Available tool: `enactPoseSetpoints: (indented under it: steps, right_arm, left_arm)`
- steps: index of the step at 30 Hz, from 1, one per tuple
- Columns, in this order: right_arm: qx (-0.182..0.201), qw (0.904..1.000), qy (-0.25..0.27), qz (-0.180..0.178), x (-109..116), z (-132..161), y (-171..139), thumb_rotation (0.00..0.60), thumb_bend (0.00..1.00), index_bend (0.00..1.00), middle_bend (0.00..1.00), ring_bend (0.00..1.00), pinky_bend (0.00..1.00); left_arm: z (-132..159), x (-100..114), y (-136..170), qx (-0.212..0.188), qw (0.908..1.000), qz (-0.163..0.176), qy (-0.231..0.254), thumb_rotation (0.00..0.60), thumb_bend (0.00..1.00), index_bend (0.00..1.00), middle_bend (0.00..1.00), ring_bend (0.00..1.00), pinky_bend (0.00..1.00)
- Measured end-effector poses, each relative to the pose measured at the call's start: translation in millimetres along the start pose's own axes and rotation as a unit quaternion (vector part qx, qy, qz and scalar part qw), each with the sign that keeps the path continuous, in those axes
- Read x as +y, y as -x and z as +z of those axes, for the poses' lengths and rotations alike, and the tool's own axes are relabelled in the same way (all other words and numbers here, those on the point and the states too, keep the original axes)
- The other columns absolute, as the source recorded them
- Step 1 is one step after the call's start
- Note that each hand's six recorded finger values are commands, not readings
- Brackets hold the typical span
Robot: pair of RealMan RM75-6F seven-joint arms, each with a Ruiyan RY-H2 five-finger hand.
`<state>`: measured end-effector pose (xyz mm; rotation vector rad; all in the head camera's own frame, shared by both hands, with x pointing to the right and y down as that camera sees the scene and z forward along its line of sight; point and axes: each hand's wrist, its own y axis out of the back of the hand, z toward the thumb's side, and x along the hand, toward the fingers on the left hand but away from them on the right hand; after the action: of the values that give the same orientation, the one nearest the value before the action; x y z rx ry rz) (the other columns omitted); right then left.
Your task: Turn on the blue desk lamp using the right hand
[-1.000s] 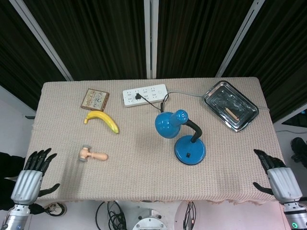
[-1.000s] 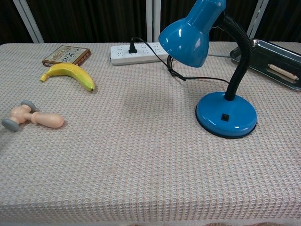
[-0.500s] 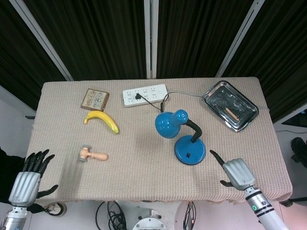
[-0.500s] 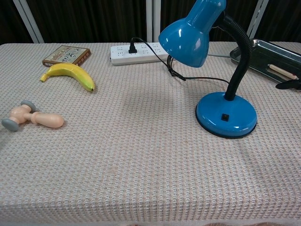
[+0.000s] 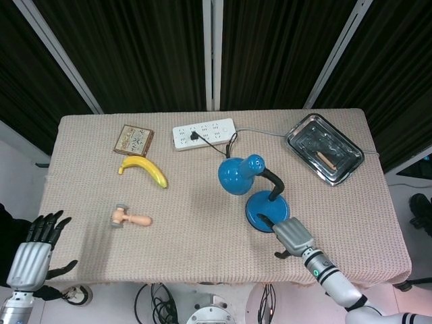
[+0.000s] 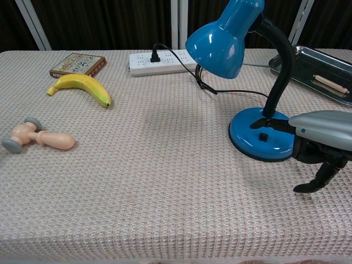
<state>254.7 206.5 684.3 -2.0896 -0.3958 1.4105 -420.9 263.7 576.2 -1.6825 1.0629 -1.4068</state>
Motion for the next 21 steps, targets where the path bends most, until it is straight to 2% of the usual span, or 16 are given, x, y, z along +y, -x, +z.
enactPoseSetpoints:
  steps: [4,6,21]
  right_arm:
    - [0.002,1.0000,-0.002,0.005,-4,2,-1,0.600,0.43,0.00,0.93,0.83,0.77]
    - [0.000,1.0000,-0.004,0.007,-6,1,-3,0.600,0.47,0.00,0.93,0.83,0.77]
    - [-0.026,0.9996,-0.003,0.006,-13,-10,-13,0.600,0.48,0.00,0.93,0.83,0.77]
  left_arm:
    - [-3,-1,1,0.004,1.0000,-0.001,0.002,0.600,0.03,0.12,0.03,0.00,0.00]
    - [-4,-1,1,0.004,1.0000,-0.002,0.003,0.600,0.03,0.12,0.04,0.00,0.00]
    - [-4,-3,0,0.002,1.0000,-0.004,0.003,0.600,0.03,0.12,0.03,0.00,0.00]
